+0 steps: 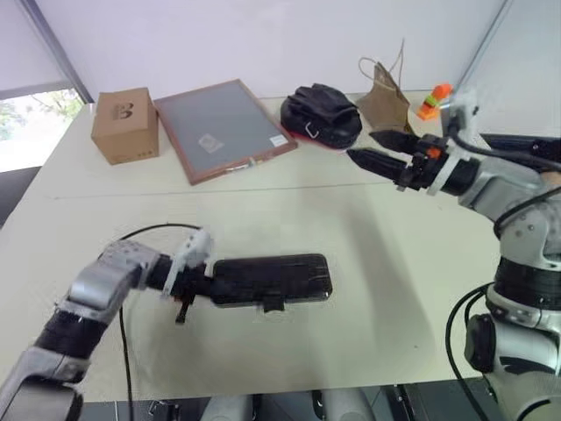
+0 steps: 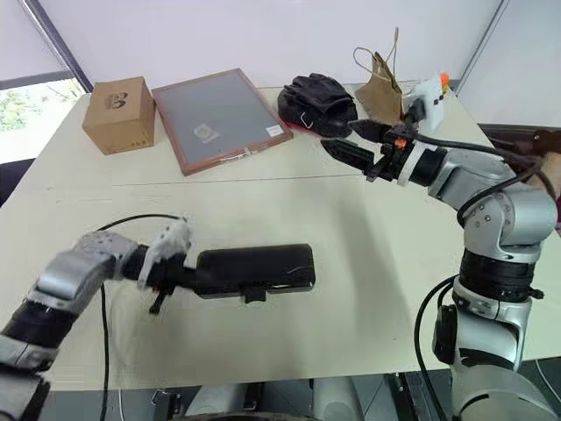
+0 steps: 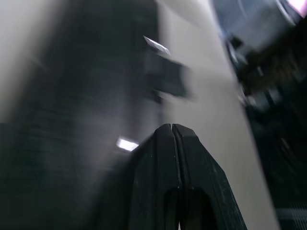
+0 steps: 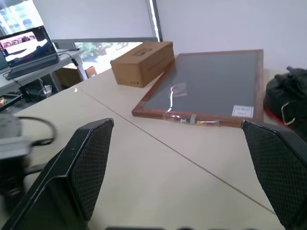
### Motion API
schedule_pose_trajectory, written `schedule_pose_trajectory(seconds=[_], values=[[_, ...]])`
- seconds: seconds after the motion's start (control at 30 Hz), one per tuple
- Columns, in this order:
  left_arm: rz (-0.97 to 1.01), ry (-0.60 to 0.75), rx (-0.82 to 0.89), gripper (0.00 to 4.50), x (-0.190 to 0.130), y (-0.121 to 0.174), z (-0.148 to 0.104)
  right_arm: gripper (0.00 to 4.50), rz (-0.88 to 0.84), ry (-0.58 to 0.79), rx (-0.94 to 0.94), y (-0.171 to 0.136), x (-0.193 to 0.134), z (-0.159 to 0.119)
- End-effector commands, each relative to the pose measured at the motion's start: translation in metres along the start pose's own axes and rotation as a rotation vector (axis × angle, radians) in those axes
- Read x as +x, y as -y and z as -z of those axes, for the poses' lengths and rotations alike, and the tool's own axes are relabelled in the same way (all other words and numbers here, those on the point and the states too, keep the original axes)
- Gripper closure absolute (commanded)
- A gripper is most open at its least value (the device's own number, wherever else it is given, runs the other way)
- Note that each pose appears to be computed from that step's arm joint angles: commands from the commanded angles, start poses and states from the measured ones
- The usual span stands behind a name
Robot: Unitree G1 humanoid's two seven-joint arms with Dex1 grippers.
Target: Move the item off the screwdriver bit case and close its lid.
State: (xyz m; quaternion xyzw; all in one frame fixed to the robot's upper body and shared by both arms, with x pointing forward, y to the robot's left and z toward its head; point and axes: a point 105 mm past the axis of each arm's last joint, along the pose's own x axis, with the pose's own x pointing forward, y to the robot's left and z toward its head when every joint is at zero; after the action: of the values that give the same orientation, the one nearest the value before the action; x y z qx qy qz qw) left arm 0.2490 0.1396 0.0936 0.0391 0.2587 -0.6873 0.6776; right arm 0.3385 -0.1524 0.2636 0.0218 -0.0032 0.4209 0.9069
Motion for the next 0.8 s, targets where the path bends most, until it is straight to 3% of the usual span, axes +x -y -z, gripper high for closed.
schedule_pose_trajectory(seconds=[0.03,0.2,0.3,0.37,0.53,0.67,0.8], values=[[-0.030,0.275,-0.035,4.50,-0.016,-0.001,-0.059,0.06,-0.042,0.005,-0.056,-0.016,0.005,-0.002],[0.029,0.453,-0.015,4.50,-0.039,0.024,-0.113,0.06,-0.114,-0.115,-0.105,-0.037,0.012,0.027],[-0.004,0.520,0.015,4.50,-0.052,0.022,-0.137,0.82,-0.175,-0.179,-0.142,-0.053,0.014,0.044],[-0.059,0.526,0.037,4.50,-0.055,0.013,-0.143,1.86,-0.228,-0.214,-0.164,-0.065,0.014,0.052],[-0.286,0.318,0.146,4.50,-0.035,-0.053,-0.120,4.46,-0.506,-0.355,-0.208,-0.127,0.005,0.086],[-0.301,0.223,0.130,4.50,-0.012,-0.086,-0.105,4.46,-0.611,-0.429,-0.234,-0.156,0.007,0.121],[-0.278,0.092,0.189,4.50,0.014,-0.102,-0.091,4.46,-0.625,-0.462,-0.265,-0.165,0.011,0.140]])
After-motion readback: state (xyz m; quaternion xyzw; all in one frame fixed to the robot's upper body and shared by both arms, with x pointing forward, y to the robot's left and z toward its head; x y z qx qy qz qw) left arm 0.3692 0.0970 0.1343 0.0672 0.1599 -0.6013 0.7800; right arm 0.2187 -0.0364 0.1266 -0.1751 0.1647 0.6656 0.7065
